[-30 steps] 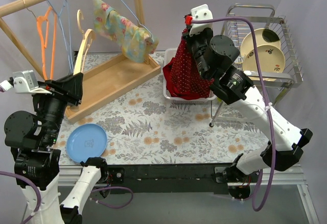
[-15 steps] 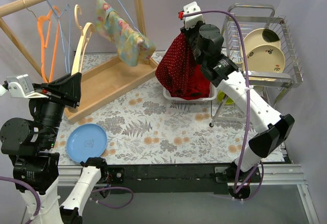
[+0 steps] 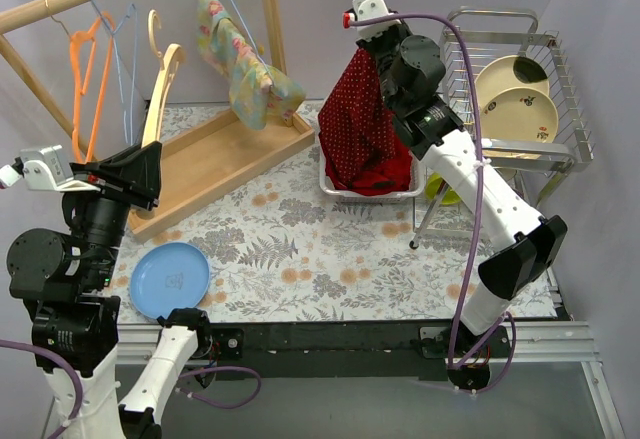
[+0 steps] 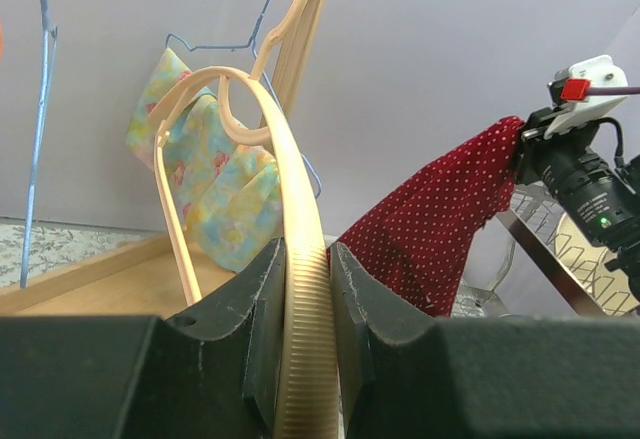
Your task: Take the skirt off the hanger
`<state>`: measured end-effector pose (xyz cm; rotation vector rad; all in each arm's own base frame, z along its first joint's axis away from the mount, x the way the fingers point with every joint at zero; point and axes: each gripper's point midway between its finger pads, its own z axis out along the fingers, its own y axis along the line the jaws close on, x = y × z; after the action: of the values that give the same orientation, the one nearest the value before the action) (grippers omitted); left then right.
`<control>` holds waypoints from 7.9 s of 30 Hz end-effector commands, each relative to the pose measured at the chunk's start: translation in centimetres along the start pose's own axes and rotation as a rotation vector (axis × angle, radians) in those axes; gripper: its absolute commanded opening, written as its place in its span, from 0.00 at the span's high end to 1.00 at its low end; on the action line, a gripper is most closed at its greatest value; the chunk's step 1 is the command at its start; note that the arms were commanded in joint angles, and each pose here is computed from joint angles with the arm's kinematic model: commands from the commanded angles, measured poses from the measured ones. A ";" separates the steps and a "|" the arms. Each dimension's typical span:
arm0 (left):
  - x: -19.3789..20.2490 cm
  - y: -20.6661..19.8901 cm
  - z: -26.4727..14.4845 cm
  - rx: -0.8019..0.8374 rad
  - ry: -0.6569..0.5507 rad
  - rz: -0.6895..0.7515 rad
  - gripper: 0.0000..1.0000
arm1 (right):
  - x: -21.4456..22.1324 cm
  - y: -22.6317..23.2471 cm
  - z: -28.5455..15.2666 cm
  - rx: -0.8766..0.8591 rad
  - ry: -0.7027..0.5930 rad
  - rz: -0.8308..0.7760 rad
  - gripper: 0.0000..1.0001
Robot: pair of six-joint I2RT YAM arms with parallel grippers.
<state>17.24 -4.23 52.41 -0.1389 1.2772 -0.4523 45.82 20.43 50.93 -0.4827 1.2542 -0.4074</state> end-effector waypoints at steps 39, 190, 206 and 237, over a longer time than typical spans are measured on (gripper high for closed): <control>-1.3 0.7 0.6 -0.016 -0.101 0.058 1.00 | 32.2 19.5 -5.7 -0.127 0.839 0.114 0.99; 16.0 2.7 25.7 0.086 0.406 -0.239 0.43 | 3.3 4.8 -29.4 -0.810 0.084 0.888 0.03; 18.4 2.6 29.8 0.187 0.371 -0.230 0.57 | 3.7 5.8 -29.1 -0.828 0.075 0.891 0.03; 11.3 -1.5 29.3 0.380 0.160 -0.080 1.00 | 3.9 6.2 -28.3 -0.824 0.087 0.889 0.03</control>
<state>50.58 -14.95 43.02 0.0713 1.5556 -0.8496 19.78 20.00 35.63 -0.5334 1.6247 0.8759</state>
